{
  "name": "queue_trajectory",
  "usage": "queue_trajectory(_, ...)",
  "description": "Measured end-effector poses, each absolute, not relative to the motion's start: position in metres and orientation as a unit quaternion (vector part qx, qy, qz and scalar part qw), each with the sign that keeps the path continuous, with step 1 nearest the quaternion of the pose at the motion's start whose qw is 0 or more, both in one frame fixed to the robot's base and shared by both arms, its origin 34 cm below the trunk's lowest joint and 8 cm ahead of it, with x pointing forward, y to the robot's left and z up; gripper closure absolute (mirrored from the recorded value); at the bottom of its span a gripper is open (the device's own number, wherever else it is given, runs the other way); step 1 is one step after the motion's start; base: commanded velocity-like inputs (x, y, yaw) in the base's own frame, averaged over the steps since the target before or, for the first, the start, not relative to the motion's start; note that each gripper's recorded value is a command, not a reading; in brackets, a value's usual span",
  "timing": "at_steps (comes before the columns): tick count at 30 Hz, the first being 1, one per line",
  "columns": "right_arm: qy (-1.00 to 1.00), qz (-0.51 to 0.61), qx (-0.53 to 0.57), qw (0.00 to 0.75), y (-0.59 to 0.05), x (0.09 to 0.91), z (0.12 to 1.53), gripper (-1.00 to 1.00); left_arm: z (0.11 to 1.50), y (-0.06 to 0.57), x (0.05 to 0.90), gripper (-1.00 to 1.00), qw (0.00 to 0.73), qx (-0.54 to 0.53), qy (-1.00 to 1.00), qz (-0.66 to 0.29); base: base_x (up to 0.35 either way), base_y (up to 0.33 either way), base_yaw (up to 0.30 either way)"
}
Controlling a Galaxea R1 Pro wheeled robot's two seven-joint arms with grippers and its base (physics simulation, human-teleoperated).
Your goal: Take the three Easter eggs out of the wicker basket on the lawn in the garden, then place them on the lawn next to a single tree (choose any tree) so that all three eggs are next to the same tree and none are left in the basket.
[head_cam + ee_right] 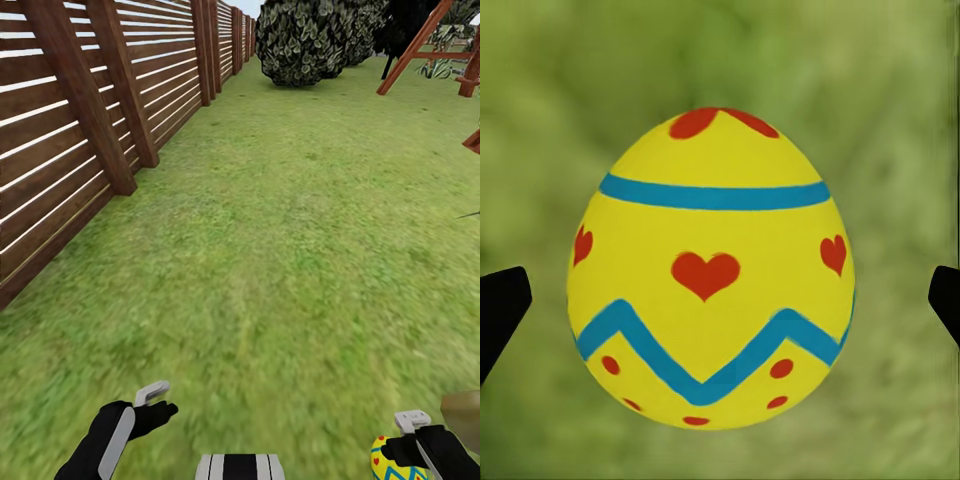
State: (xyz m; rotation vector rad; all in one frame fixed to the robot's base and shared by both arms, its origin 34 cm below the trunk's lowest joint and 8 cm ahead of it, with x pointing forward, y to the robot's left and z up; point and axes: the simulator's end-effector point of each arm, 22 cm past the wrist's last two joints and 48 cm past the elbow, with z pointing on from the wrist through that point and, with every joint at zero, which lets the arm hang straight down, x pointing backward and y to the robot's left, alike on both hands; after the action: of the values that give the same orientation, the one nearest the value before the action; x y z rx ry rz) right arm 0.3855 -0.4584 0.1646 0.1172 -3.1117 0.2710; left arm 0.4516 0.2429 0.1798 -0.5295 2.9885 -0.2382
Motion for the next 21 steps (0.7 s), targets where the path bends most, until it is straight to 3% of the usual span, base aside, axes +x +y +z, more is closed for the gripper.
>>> queue_trajectory(10,-0.995,0.087,0.035,-0.012,-0.458,0.398,0.178,-1.00,0.196,0.244,0.463,-1.00,0.066,-0.172,0.980,-0.077,-0.013,0.000,0.000)
queue_trajectory(21,-0.995,0.088,0.033,-0.034,-0.458,0.412,0.194,-1.00,0.213,0.244,0.475,-1.00,0.088,-0.171,0.978,-0.081,-0.305,0.000,0.000)
